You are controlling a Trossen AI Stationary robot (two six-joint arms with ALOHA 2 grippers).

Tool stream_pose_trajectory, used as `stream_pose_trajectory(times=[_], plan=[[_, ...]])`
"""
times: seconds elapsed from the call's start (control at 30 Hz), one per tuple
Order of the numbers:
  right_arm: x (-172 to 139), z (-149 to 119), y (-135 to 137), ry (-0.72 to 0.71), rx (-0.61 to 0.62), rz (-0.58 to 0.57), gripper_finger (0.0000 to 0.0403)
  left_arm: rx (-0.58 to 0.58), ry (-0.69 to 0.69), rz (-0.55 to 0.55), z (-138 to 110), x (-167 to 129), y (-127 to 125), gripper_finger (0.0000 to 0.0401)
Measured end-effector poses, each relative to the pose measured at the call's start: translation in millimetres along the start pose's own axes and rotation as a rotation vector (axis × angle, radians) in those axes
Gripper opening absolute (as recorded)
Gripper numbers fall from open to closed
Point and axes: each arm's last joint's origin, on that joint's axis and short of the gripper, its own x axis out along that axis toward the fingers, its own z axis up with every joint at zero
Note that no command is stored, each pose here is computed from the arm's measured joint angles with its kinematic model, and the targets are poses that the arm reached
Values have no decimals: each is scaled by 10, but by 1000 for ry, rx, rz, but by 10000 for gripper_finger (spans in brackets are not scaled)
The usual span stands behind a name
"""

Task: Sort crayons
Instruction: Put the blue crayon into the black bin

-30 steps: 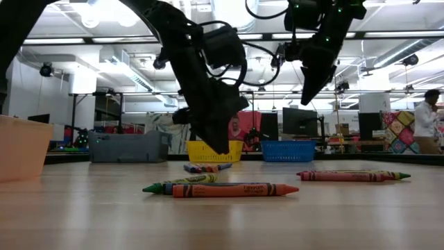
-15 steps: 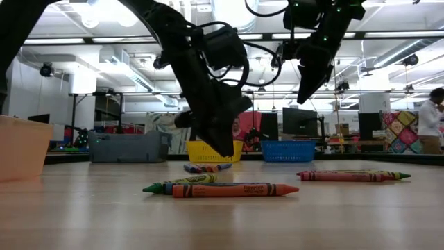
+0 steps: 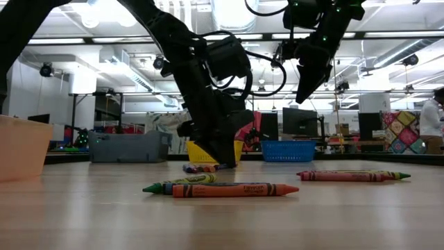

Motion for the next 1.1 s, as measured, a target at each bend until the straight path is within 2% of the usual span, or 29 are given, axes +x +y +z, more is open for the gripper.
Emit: stream_pose_trajectory(times=[0.1, 0.27, 0.43, 0.6, 0.67, 0.8, 0.93, 1.1], plan=[[0, 0, 0, 0, 0, 0, 57, 18, -1, -2, 2, -1, 1, 67], [0, 4, 0, -4, 0, 0, 57, 43, -6, -17, 13, -17, -5, 13], [0, 14, 1, -15, 0, 1, 57, 85, -28, -49, 57, -108, -9, 5], [0, 28, 1, -29, -6, 1, 57, 182, -91, -189, 239, -498, -27, 2], [0, 28, 1, -29, 4, 2, 57, 251, -99, -196, 268, -702, 16, 1], [0, 28, 1, -29, 13, 1, 57, 411, -57, -152, 267, -1133, 250, 1], [-1, 45, 2, -46, 17, 2, 57, 593, 44, -96, 194, -1481, 632, 0], [-1, 81, 4, -85, 24, 5, 57, 598, 83, -6, 226, -1768, 1260, 0]])
